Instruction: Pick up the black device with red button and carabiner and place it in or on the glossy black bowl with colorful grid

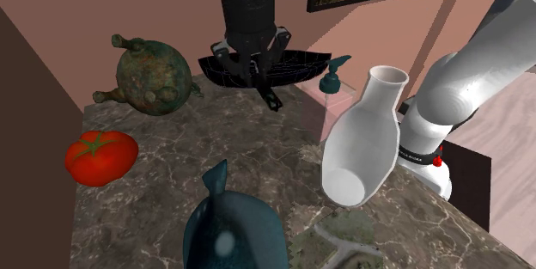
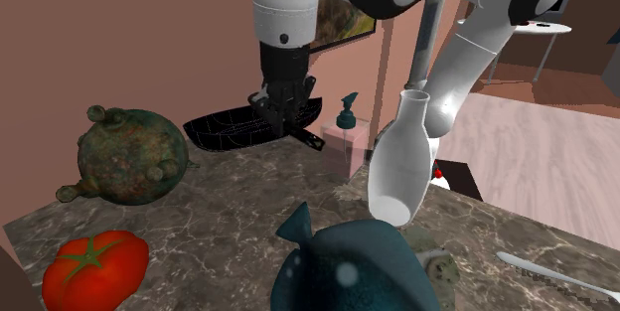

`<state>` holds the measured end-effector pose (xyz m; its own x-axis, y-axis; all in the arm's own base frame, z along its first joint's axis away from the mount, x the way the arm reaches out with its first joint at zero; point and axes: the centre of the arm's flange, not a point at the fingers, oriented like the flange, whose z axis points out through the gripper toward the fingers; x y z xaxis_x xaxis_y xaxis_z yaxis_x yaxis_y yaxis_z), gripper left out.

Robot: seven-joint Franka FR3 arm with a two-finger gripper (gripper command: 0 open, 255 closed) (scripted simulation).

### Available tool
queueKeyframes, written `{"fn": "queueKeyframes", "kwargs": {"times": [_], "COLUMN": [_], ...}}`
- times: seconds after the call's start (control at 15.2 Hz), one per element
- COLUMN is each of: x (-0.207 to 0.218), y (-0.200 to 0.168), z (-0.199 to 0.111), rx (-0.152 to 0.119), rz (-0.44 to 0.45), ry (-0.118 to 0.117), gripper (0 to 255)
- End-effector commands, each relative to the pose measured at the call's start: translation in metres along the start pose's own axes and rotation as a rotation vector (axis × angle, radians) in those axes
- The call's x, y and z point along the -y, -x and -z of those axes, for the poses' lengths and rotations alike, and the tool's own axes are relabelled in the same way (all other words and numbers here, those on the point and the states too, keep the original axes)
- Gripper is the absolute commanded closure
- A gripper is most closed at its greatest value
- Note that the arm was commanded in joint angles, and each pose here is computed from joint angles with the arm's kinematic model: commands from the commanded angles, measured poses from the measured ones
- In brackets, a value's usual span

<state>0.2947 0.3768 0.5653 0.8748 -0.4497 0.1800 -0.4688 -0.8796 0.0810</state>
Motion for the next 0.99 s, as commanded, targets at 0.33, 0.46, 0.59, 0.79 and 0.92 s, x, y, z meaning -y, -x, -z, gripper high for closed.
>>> {"fn": "queueKeyframes", "kwargs": {"times": [0.33,0.46,0.59,0.79,0.92], "x": [-0.028,-0.039,-0.050,-0.066,-0.077], "y": [-0.060,-0.083,-0.107,-0.142,-0.166], "z": [-0.005,-0.010,-0.015,-0.023,-0.028], "rx": [0.000,0.000,0.000,0.000,0.000], "rz": [0.000,0.000,0.000,0.000,0.000], "ry": [0.000,0.000,0.000,0.000,0.000], "gripper": [255,255,255,255,255]}}
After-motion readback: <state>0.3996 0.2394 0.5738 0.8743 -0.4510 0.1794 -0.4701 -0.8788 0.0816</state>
